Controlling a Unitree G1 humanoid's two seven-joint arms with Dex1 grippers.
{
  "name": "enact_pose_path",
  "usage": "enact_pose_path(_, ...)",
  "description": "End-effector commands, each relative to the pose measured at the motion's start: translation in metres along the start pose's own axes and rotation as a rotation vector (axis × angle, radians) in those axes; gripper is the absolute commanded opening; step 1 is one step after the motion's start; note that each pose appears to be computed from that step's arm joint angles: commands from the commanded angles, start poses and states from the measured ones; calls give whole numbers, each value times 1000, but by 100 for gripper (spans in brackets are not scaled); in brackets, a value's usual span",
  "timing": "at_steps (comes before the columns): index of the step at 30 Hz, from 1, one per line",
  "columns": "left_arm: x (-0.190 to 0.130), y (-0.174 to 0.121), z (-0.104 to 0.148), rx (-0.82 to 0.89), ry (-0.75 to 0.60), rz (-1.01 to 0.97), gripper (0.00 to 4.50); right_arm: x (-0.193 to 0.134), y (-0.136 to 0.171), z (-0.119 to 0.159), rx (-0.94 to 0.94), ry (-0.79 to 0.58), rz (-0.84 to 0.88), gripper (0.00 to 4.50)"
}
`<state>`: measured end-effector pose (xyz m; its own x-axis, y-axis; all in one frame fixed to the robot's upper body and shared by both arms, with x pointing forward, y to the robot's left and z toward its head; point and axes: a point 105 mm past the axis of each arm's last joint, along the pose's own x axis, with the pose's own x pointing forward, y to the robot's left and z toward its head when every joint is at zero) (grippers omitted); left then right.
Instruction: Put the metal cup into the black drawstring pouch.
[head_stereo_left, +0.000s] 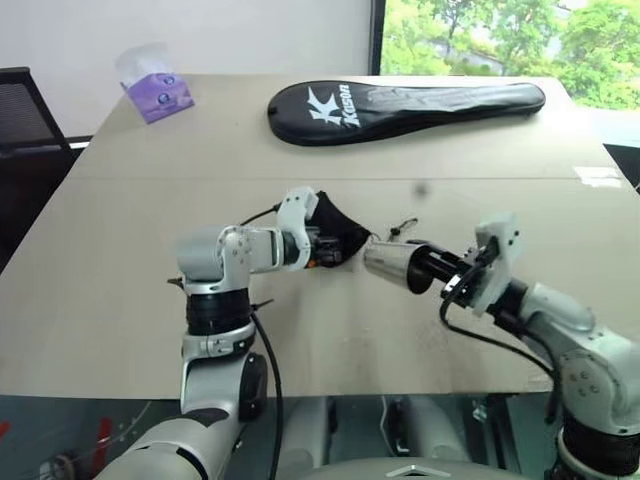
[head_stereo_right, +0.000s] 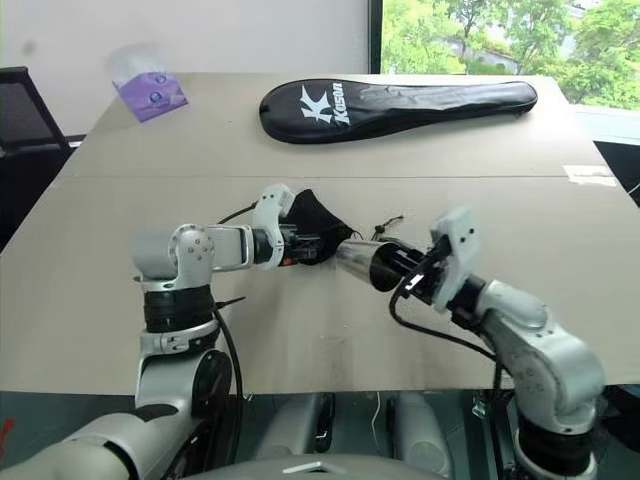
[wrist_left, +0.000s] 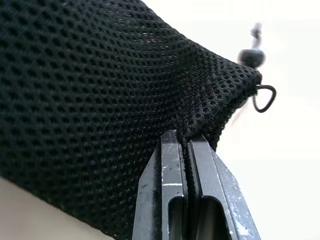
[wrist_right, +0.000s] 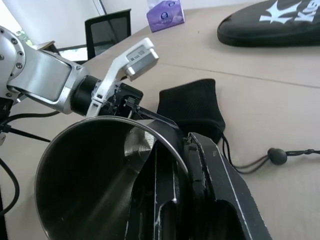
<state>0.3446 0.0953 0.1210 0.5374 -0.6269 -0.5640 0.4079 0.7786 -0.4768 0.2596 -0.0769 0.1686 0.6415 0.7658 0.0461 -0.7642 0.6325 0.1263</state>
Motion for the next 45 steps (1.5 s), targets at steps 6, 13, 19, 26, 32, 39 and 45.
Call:
enact_pose_path(6, 12, -13, 4, -83, 60, -118, 0, 25, 7, -2, -9, -219, 36, 1)
enact_pose_path(13, 12, -21, 12, -145, 76, -210, 0, 41, -6, -29, 16, -227, 1, 1)
enact_pose_path(19, -6, -22, 17, -115, 45, -277, 0, 37, -42, -28, 173, -360, -179, 1)
enact_pose_path(26, -11, -21, 11, -117, 36, -280, 0, 44, -35, -45, 104, -268, -128, 1)
enact_pose_path(32, -10, -21, 9, -132, 16, -264, 0, 50, -19, -75, 11, -134, -37, 1)
enact_pose_path(39, -16, -19, 10, -121, -9, -241, 0, 48, -21, -108, -265, 92, 15, 1)
enact_pose_path(45, -24, -17, 9, -64, -42, -206, 0, 49, -30, -114, -361, 145, 27, 1)
